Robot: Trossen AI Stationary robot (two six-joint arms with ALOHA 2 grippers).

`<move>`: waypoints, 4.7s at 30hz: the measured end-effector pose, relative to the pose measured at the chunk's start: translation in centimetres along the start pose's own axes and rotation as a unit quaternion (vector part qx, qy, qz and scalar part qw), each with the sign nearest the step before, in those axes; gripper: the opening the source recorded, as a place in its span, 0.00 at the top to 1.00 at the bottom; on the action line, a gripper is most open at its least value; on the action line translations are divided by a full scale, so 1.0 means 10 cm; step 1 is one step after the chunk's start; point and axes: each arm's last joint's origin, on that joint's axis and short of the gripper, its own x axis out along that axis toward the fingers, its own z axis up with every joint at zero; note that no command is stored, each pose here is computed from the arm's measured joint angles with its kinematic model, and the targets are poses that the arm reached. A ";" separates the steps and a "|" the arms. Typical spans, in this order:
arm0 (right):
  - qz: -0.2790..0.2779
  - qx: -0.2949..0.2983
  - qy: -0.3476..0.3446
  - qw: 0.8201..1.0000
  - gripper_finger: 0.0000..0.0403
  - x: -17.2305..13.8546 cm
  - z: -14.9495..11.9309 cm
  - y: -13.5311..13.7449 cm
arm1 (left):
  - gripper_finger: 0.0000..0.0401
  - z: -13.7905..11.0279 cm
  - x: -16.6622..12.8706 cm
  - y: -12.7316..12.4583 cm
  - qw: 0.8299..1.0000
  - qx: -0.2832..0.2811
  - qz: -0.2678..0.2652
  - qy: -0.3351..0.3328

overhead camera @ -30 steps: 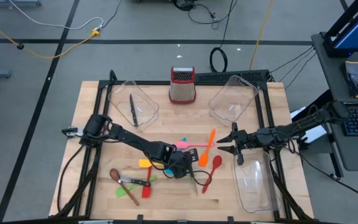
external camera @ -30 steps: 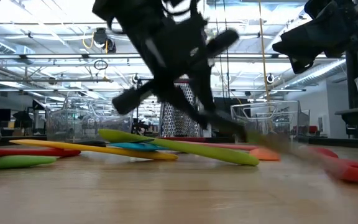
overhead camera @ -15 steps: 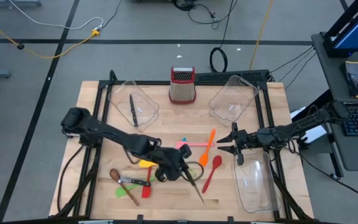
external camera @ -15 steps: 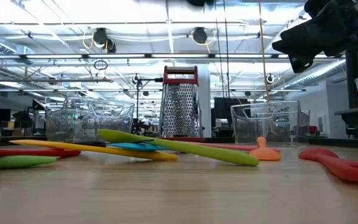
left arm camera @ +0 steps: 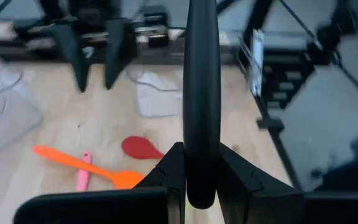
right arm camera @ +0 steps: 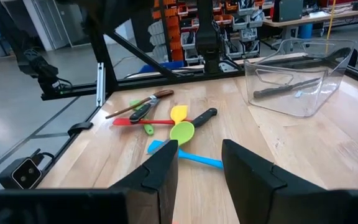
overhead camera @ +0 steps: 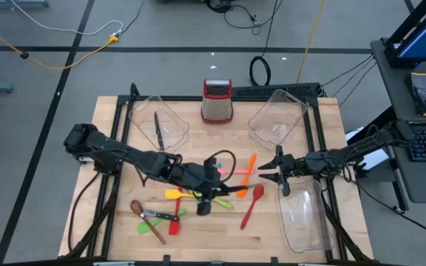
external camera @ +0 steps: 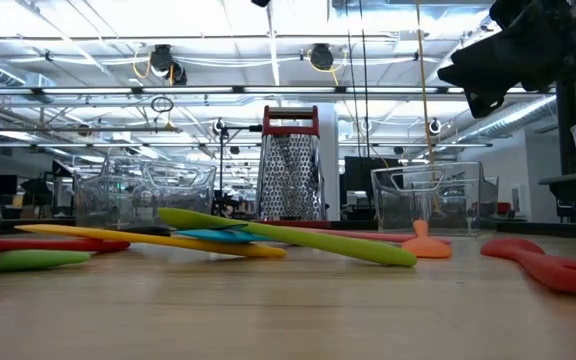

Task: Pick & Place Kitchen Items
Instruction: Put the right silver knife into the top left transparent bin

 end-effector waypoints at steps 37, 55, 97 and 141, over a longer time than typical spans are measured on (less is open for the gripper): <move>0.077 -0.208 0.015 0.975 0.71 0.00 -0.04 0.04 | 0.87 -0.23 -0.46 0.60 0.820 -0.425 0.381 -0.030; 0.105 -0.201 0.042 0.973 0.71 -0.01 -0.09 0.04 | 0.87 -0.40 -1.13 1.45 0.653 -0.545 0.514 0.111; 0.103 -0.184 0.076 0.975 0.71 -0.02 -0.15 0.03 | 0.87 -0.89 -1.22 1.97 0.494 -0.650 0.492 0.302; 0.102 -0.175 0.077 0.976 0.71 -0.02 -0.15 0.03 | 0.86 -1.59 -0.99 2.35 0.553 -0.641 0.478 0.234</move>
